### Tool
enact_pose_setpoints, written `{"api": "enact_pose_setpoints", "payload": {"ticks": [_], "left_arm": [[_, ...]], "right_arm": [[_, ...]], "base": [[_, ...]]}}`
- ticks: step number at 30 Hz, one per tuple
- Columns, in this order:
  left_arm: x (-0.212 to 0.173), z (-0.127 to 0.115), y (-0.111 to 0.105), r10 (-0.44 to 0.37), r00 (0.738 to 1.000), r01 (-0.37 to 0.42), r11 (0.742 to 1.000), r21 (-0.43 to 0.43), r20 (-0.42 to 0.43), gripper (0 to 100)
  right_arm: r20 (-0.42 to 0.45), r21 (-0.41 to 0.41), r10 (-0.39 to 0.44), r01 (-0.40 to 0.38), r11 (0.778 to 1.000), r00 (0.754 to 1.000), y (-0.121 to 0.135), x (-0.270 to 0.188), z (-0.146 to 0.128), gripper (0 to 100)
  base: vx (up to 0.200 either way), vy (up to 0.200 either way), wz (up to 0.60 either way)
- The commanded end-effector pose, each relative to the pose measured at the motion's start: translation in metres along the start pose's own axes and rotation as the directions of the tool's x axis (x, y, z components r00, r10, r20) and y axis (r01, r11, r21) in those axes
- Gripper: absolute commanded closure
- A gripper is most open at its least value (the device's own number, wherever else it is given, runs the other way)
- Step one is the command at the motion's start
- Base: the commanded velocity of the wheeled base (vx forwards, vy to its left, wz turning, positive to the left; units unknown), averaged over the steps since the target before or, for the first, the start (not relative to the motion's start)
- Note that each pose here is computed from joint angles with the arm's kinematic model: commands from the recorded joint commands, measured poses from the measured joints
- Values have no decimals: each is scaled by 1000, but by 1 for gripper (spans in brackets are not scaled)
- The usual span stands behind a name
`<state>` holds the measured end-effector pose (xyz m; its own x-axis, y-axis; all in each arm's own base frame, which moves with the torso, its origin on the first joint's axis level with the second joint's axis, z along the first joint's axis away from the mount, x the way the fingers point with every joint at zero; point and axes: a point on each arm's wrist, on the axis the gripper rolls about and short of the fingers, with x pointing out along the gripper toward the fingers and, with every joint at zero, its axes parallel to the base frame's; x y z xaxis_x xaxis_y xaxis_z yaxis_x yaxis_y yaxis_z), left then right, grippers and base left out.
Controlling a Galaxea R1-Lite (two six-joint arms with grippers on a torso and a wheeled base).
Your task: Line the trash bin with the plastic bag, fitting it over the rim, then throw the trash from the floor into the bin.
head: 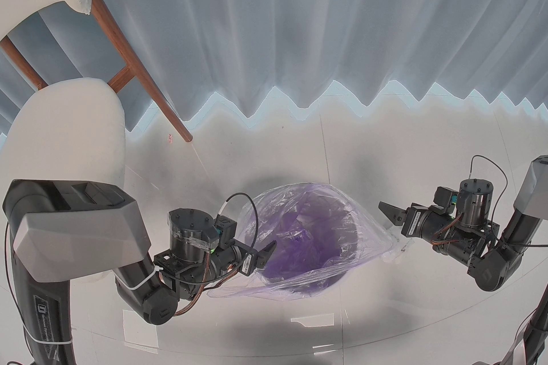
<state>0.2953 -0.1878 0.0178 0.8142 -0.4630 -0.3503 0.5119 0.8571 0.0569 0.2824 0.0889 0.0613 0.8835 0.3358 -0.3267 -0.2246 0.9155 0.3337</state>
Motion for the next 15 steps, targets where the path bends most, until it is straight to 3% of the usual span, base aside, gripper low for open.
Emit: {"api": "enact_pose_setpoints", "payload": {"ticks": [1, 4, 5, 15], "left_arm": [[9, -2, 4, 26, 1000, -26, 1000, -7, 4, 0], [10, -2, 9, 57, 998, -57, 998, -11, 4, 0], [11, 0, 12, 70, 997, -69, 997, -19, 14, 100], [7, 24, 18, 81, 992, -78, 996, -34, 94, 100]], "right_arm": [[5, 0, 2, -2, 1000, 1000, 1, -3, 1, 0], [2, 0, 0, 0, 1000, 1000, 1, -4, 1, 0], [-4, 5, -1, 1, 1000, 1000, 0, -5, -1, 0], [-10, 8, -3, 3, 1000, 1000, -1, -3, -2, 0]], "base": [[0, 0, 0], [0, 0, 0], [0, 0, 0], [0, 0, 0]]}}
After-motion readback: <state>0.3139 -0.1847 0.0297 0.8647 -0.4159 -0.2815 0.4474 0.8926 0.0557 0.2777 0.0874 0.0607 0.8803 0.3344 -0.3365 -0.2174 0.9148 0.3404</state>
